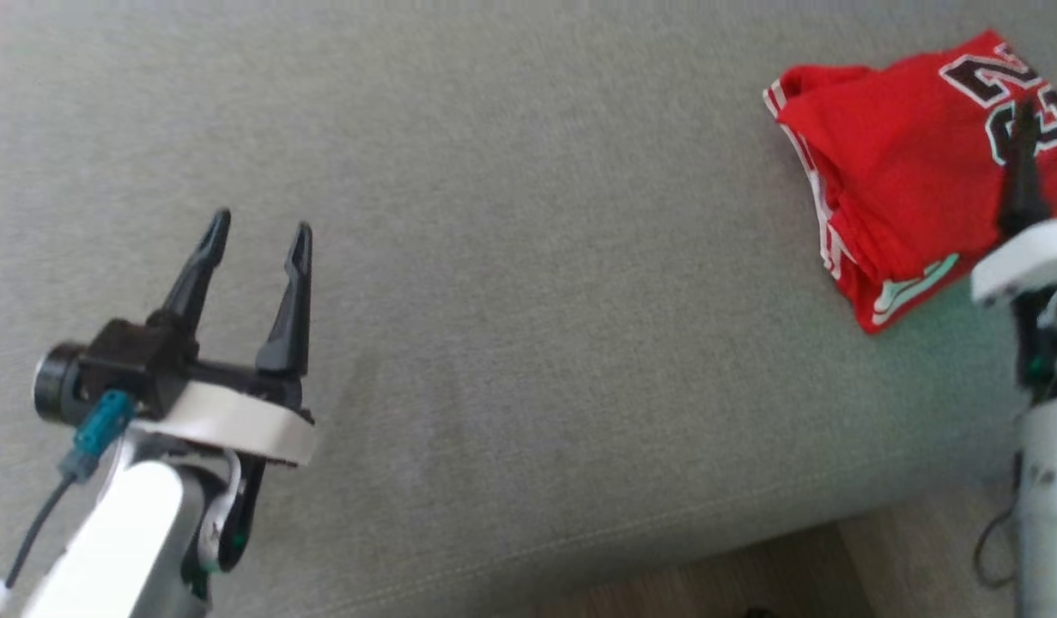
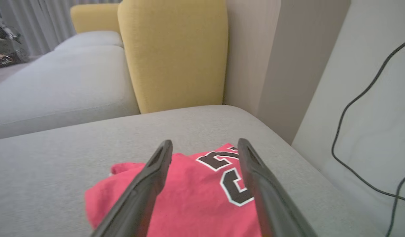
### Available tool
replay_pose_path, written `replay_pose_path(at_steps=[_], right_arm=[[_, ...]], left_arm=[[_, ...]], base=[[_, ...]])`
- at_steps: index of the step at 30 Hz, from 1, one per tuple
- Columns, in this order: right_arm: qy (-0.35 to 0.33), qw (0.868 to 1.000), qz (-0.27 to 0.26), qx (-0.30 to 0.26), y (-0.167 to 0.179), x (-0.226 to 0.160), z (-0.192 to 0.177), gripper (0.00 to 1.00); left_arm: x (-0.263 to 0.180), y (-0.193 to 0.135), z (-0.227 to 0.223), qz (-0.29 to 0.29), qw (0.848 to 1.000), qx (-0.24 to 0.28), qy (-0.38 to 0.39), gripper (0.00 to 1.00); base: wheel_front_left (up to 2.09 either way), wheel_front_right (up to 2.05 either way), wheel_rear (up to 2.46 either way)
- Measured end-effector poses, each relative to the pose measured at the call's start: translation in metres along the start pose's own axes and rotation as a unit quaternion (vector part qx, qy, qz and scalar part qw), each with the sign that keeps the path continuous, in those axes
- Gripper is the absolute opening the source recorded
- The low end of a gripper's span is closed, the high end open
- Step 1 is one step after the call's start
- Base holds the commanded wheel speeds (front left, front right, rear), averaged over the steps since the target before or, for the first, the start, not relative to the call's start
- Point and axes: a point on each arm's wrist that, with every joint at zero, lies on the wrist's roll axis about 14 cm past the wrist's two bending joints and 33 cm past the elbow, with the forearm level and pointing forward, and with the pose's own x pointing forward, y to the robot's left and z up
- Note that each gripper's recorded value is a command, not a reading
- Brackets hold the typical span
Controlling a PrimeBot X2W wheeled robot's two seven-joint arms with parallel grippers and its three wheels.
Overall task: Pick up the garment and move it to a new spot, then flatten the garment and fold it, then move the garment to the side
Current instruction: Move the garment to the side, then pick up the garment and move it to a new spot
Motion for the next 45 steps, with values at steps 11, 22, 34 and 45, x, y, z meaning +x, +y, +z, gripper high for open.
replay_pose_path(at_steps=[11,22,34,45], right_arm=[[-0.056,0.988,0.14,0.04,0.109,-0.035,0.026,1.0],[-0.055,0.975,0.211,0.048,0.154,-0.079,0.022,1.0],[-0.039,0.973,0.222,0.057,0.15,-0.115,0.01,1.0],[-0.045,0.972,0.224,0.061,0.146,-0.133,0.012,1.0]], left_arm=[[-0.048,0.031,0.021,0.074,0.997,0.015,-0.014,1.0],[-0.104,0.047,0.034,0.132,0.991,0.027,-0.019,1.0],[-0.138,0.041,0.036,0.149,0.988,0.025,-0.021,1.0],[-0.15,0.035,0.038,0.149,0.988,0.03,-0.021,1.0]], base=[[0.0,0.0,0.0],[0.0,0.0,0.0],[0.0,0.0,0.0],[0.0,0.0,0.0]])
